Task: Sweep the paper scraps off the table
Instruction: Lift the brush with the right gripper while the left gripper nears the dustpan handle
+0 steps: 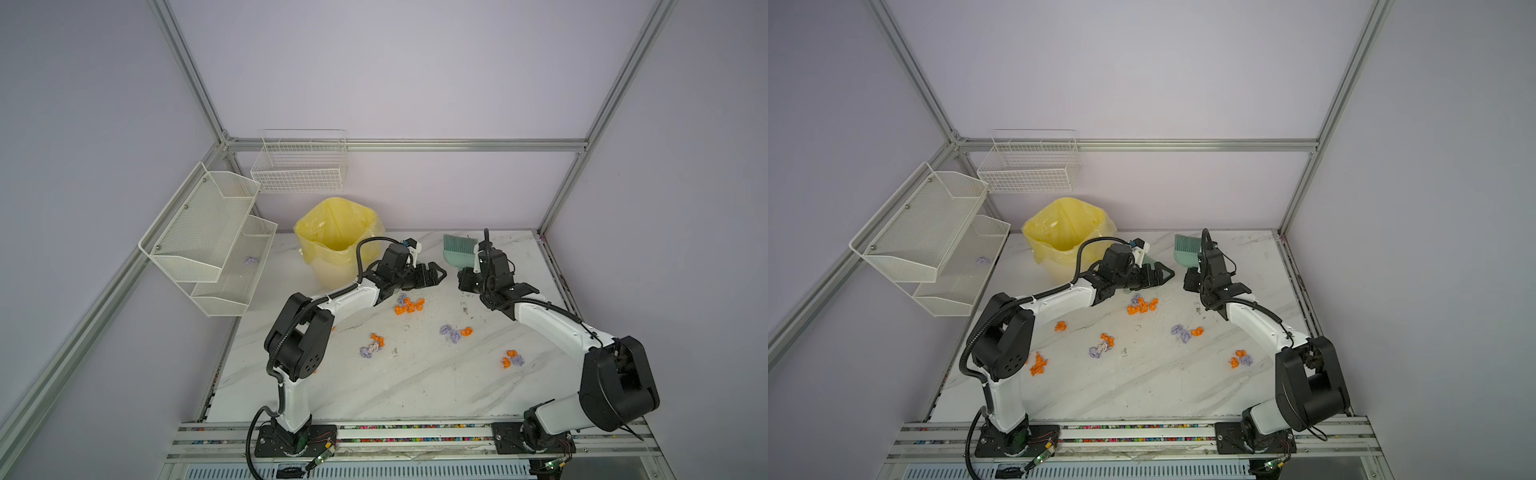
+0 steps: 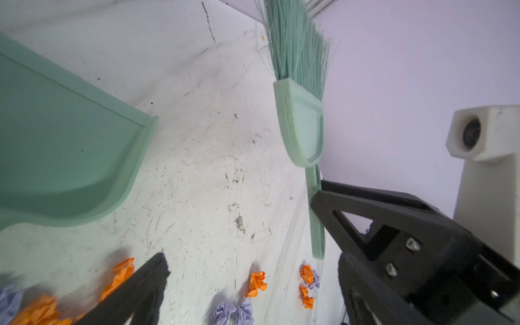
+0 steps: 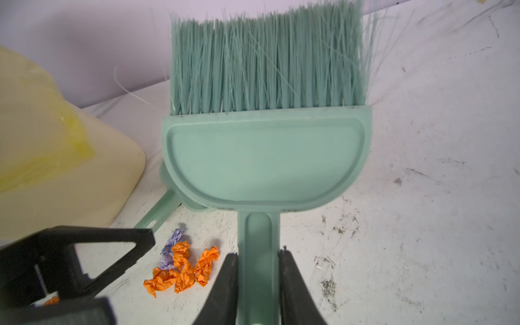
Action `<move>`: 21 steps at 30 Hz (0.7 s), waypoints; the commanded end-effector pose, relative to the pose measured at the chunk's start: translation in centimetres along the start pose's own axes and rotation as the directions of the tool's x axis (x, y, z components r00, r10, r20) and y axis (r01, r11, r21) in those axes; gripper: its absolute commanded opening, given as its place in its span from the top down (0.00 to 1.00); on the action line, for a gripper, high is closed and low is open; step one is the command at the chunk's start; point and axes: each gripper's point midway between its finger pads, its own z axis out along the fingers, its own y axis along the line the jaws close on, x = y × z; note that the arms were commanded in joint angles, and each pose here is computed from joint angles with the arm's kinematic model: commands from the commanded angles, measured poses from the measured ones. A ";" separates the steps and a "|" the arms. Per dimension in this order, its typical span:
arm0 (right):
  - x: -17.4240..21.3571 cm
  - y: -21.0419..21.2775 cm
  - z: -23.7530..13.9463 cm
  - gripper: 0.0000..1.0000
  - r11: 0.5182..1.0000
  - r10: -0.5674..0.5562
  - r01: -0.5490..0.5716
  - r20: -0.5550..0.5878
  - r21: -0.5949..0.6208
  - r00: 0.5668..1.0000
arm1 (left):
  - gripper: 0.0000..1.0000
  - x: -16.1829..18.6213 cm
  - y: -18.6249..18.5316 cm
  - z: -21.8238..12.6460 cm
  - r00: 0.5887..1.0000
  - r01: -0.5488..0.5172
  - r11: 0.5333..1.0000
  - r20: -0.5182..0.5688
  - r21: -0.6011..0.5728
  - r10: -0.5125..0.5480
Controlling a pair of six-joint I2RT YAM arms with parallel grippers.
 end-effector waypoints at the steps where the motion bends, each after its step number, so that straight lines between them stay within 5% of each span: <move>1: -0.3 0.9 -0.8 0.92 0.998 -0.026 0.027 0.029 -0.052 0.999 | 0.09 -4.5 -6.4 -0.7 0.996 -0.011 0.977 0.088 0.213 -0.008; 21: -0.2 1.9 -2.8 0.92 0.989 -0.073 0.080 0.057 -0.121 0.996 | 0.46 -4.3 -8.6 2.2 0.994 0.042 0.923 0.081 0.383 -0.079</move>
